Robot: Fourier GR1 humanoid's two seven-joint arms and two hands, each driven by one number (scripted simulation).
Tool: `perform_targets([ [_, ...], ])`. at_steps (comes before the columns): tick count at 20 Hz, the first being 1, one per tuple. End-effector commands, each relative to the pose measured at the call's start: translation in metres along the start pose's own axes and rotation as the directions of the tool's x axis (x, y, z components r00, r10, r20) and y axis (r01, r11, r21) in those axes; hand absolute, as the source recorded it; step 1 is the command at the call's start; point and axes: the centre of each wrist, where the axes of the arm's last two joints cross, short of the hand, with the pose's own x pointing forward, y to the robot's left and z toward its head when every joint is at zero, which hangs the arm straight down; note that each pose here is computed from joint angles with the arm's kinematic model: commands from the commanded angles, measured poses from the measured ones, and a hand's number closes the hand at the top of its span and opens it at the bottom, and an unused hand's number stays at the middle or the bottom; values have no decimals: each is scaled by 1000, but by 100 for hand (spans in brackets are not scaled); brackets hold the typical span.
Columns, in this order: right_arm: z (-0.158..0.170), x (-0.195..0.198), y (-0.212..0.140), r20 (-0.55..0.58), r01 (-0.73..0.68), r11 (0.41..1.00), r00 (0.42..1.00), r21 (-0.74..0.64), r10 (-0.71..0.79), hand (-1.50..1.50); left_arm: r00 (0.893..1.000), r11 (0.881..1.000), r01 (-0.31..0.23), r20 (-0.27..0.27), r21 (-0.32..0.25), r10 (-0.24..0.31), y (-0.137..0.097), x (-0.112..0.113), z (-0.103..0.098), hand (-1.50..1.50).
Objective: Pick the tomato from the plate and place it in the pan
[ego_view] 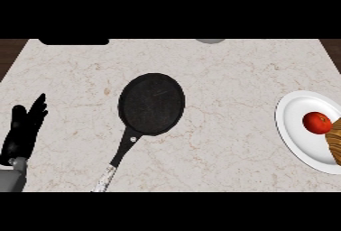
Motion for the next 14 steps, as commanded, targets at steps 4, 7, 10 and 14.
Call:
perform_targets([
  [4,-31,85,-26,-127,-386,890,897,244,423,-150,1000,1000,1,-7,-2,-1,-21,0,-7,0],
  [7,-42,89,-12,-170,-495,784,794,375,583,-150,1000,999,10,1,-34,-10,-12,12,-1,0],
  [10,-61,100,4,-149,-543,696,728,469,669,-150,1000,999,18,-3,-32,-19,-18,9,-6,0],
  [14,-79,104,21,-151,-582,576,616,574,773,-150,1000,1000,12,8,-22,-12,-2,17,-12,0],
])
